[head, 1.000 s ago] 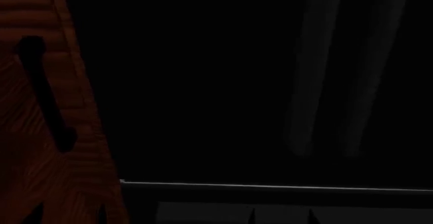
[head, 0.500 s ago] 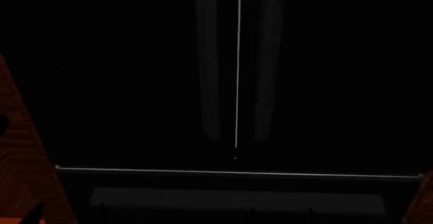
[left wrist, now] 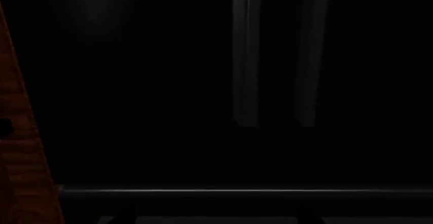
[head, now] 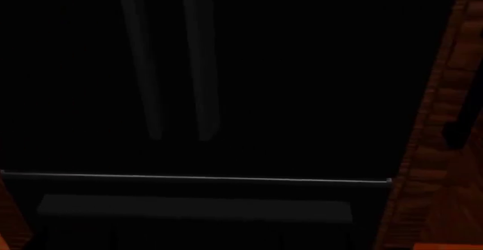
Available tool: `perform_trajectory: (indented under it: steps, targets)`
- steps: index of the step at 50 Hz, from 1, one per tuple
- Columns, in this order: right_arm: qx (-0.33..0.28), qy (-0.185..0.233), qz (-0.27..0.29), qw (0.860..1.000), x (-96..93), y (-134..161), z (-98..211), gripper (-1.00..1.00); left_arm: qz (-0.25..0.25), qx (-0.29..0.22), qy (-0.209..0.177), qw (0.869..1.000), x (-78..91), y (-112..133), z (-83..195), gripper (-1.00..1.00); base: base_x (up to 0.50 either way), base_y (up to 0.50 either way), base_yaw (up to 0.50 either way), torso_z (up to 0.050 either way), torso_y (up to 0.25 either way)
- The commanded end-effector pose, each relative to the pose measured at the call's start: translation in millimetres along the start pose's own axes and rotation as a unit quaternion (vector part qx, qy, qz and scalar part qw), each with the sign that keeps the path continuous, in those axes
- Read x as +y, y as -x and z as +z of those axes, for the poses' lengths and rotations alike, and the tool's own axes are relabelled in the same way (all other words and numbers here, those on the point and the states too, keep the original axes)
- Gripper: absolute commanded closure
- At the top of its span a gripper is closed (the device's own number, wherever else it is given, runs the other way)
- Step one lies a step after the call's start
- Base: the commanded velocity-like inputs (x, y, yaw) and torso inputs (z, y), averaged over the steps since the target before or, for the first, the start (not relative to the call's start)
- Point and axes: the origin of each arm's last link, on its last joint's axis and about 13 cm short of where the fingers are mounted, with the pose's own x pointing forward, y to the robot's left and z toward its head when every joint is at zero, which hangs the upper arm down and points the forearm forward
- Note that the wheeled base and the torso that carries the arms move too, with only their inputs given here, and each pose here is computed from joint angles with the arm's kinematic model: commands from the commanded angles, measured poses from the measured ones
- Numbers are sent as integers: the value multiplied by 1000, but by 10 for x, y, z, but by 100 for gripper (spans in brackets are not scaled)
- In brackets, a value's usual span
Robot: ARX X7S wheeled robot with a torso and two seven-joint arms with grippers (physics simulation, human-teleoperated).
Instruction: Navigate to the stove.
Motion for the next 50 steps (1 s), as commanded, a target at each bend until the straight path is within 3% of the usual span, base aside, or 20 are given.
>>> perform_trajectory:
  steps: [1,5,7,10,16,50]
  targets:
    - [-26,15,-16,999,27,11,25,-100,1,0,-3,1000,15,-6,-7,-100,0,0,0,0,0]
    - [-24,13,-25,999,39,-11,22,-100,1,1,-3,1000,18,-4,-6,-100,0,0,0,0,0]
    - [-27,51,-40,998,66,-6,0,-100,2,1,-4,1000,21,-2,-4,-100,0,0,0,0,0]
    - [-23,24,-21,999,63,-5,-2,-100,2,1,-6,1000,21,-9,3,-100,0,0,0,0,0]
    - [-33,35,-14,999,67,7,6,-100,3,1,-6,1000,25,-23,-14,-100,-9,0,-35,0,0]
    - [-22,19,-25,999,51,-3,-1,-100,5,-3,-6,1000,38,-11,-5,-100,-182,20,-500,0,0]
